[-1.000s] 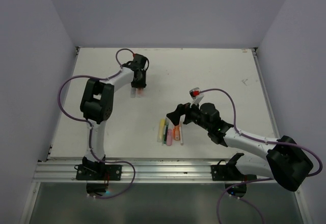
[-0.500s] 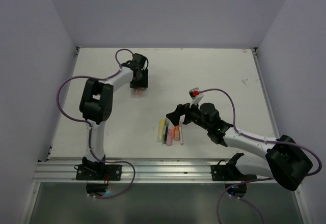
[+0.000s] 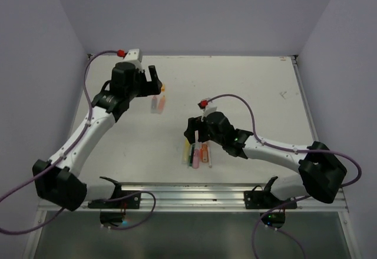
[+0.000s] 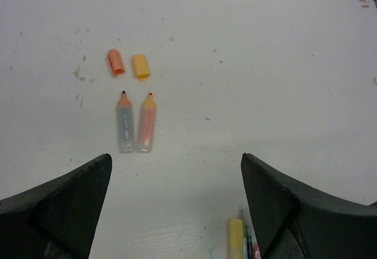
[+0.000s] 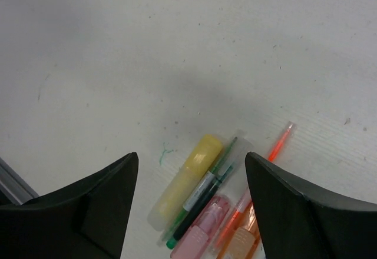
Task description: Open the pen caps
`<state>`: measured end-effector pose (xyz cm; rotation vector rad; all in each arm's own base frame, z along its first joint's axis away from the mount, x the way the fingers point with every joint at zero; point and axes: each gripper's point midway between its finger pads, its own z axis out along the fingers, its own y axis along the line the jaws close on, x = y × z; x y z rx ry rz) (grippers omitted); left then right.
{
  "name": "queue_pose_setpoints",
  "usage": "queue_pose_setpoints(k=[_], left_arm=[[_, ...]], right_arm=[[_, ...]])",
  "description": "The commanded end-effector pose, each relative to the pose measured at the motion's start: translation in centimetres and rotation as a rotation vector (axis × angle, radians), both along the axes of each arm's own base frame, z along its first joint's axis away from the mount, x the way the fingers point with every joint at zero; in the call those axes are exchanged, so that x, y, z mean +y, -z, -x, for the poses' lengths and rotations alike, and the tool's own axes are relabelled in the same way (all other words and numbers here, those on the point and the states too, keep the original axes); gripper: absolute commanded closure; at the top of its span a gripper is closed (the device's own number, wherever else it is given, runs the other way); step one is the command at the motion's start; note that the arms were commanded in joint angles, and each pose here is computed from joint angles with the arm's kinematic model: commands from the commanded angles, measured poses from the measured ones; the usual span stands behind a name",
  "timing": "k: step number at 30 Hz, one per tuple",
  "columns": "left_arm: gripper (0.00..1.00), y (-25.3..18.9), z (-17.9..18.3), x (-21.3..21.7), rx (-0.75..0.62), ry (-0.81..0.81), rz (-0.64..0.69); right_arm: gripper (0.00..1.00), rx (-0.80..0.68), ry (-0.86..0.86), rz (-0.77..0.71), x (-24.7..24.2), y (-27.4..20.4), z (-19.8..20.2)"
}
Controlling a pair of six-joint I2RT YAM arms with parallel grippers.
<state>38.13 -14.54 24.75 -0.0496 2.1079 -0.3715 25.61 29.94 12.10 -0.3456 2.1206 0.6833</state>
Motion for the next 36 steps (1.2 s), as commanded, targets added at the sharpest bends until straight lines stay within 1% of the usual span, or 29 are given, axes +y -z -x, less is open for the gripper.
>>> queue_pose_setpoints(k=[1, 2, 3, 4, 5, 6, 8, 10, 11, 14, 15, 19, 20, 25, 29, 36], left_arm=[[0.06, 0.3, 2.1, 1.9, -0.065, -0.046, -0.004], [0.04, 1.7, 3.0, 2.9, -0.052, -0.07, -0.032], [0.02, 0.2, 3.8, 3.5, -0.113, -0.084, -0.022], [0.0, 0.3, 4.3, 4.3, -0.131, -0.109, -0.037], [0.0, 1.7, 5.1, 4.8, -0.118, -0.114, -0.047], [0.0, 0.7, 6.0, 5.2, -0.16, -0.125, -0.034], [0.0, 1.5, 7.0, 5.9, -0.155, -0.136, -0.043], [0.0, 1.1, 8.1, 6.5, -0.178, -0.138, -0.05], [0.0, 1.1, 8.7, 6.7, -0.186, -0.138, -0.052], [0.0, 2.0, 9.3, 6.9, -0.182, -0.123, -0.065], [0.0, 2.0, 9.5, 6.9, -0.185, -0.121, -0.065], [0.0, 3.1, 9.5, 6.8, -0.147, -0.108, -0.081], [0.0, 3.1, 9.4, 6.8, -0.143, -0.109, -0.086], [0.0, 3.0, 9.5, 6.9, -0.148, -0.11, -0.091], [0.0, 3.2, 9.6, 6.9, -0.143, -0.108, -0.09], [0.0, 3.5, 9.6, 6.5, -0.133, -0.093, -0.081]], right_arm=[[0.25, 0.071, 0.086, 0.151, -0.3, 2.3, 0.2], [0.28, 0.097, 0.092, 0.186, -0.6, 3.1, 0.5], [0.32, 0.1, 0.104, 0.197, -0.2, 3.1, 0.4], [0.34, 0.135, 0.103, 0.238, -0.1, 4.4, 1.1], [0.35, 0.144, 0.103, 0.258, 0.1, 4.9, 1.3], [0.38, 0.14, 0.102, 0.262, 0.7, 4.7, 1.3], [0.41, 0.161, 0.095, 0.3, 1.6, 5.6, 2.0], [0.48, 0.177, 0.096, 0.33, 2.0, 6.2, 2.7], [0.49, 0.181, 0.098, 0.34, 2.4, 6.4, 2.6], [0.53, 0.183, 0.105, 0.367, 3.0, 6.6, 2.8], [0.54, 0.194, 0.105, 0.387, 3.0, 7.3, 2.9], [0.57, 0.217, 0.11, 0.417, 3.4, 8.3, 3.0], [0.58, 0.22, 0.101, 0.412, 3.8, 8.3, 3.0], [0.61, 0.221, 0.037, 0.432, 5.2, 9.2, 3.4], [0.6, 0.197, -0.023, 0.443, 6.8, 9.1, 3.7], [0.52, 0.208, -0.051, 0.47, 6.6, 9.4, 4.3]])
